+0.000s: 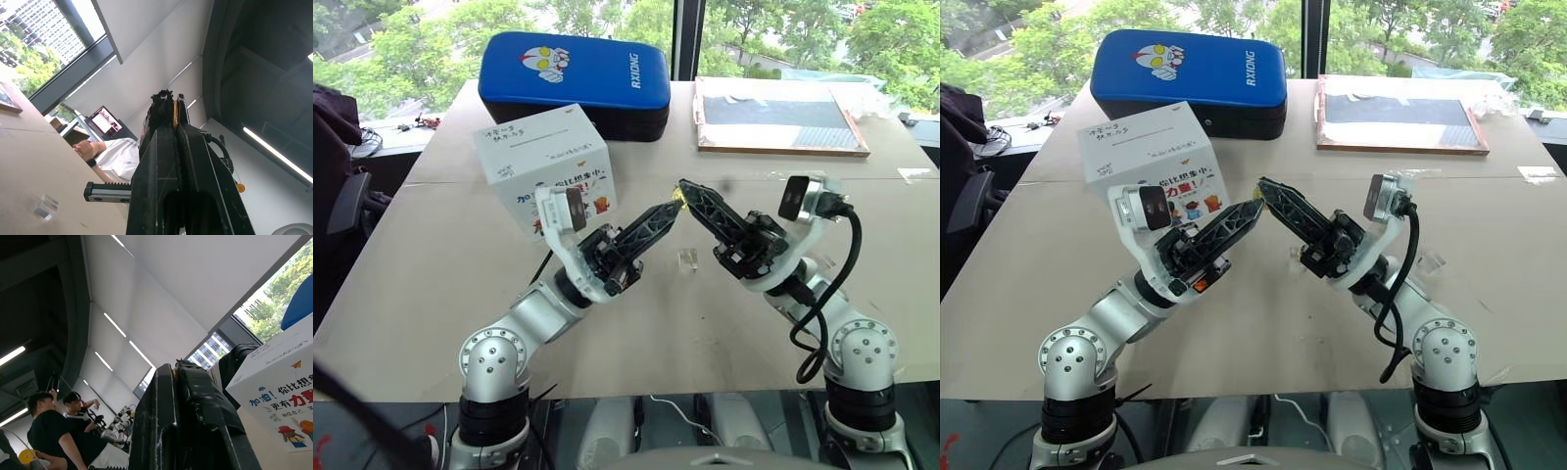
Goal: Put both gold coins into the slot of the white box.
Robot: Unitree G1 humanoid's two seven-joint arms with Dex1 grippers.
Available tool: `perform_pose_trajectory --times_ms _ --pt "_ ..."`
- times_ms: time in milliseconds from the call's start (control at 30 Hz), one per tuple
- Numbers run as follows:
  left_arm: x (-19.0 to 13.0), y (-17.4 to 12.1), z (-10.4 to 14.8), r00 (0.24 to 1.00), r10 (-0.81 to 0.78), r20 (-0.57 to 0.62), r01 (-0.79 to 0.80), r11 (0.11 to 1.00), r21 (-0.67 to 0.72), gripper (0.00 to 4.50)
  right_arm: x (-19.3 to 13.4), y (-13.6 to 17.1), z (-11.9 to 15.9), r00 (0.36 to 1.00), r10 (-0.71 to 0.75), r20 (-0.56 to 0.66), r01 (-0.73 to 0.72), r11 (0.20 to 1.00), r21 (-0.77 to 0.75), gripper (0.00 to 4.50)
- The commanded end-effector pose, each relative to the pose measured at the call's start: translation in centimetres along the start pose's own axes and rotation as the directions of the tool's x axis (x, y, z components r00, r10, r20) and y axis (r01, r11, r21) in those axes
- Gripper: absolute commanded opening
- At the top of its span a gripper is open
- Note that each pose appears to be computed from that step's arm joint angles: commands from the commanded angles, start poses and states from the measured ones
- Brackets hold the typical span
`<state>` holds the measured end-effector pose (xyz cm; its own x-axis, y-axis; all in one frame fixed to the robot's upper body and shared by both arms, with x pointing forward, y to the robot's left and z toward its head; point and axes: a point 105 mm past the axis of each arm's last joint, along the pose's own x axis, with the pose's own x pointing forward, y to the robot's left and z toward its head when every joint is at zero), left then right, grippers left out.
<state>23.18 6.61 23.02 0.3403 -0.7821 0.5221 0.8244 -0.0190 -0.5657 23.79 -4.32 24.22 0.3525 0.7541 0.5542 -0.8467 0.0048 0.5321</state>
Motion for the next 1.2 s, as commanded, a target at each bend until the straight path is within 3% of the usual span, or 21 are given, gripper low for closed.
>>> perform_pose_trajectory --times_ms 33,733,767,833,900,1000,1100,1200 --pt "0.2 -0.8 0.4 0.999 -0.039 0.019 0.039 0.999 0.002 0.08 0.2 1.8 -0.7 0.996 0.073 -0.047 -0.075 0.997 -0.025 0.0" --pt "0.3 -0.6 0.5 0.999 -0.028 0.021 0.028 1.0 0.0 0.08 0.2 1.7 -1.4 0.992 0.068 -0.108 -0.07 0.997 -0.018 0.0" --pt "0.3 -0.6 0.5 0.999 -0.026 0.021 0.026 1.0 0.0 0.0 0.3 1.7 -1.4 0.992 0.065 -0.11 -0.068 0.998 -0.017 0.62" --pt "0.3 -0.6 0.5 0.999 -0.024 0.021 0.024 1.0 0.001 0.0 0.3 1.6 -1.4 0.992 0.063 -0.111 -0.065 0.998 -0.016 1.11" --pt "0.3 -0.5 0.5 1.0 -0.02 0.021 0.02 1.0 0.002 0.0 0.3 1.4 -1.3 0.993 0.054 -0.102 -0.057 0.998 -0.022 2.09" --pt "0.1 -0.3 0.7 1.0 0.004 0.023 -0.005 1.0 0.02 0.0 0.1 0.3 0.4 1.0 -0.014 -0.001 0.014 0.999 -0.046 3.57" --pt "-0.5 0.1 1.9 0.998 0.048 0.043 -0.052 0.995 0.086 0.0 -1.1 -0.3 2.2 0.997 -0.045 0.058 0.048 0.997 -0.055 3.57" --pt "-1.3 0.3 4.7 0.995 0.093 0.023 -0.095 0.968 0.23 0.0 -2.9 -0.8 2.3 0.996 -0.088 -0.03 0.082 0.985 -0.15 3.57"
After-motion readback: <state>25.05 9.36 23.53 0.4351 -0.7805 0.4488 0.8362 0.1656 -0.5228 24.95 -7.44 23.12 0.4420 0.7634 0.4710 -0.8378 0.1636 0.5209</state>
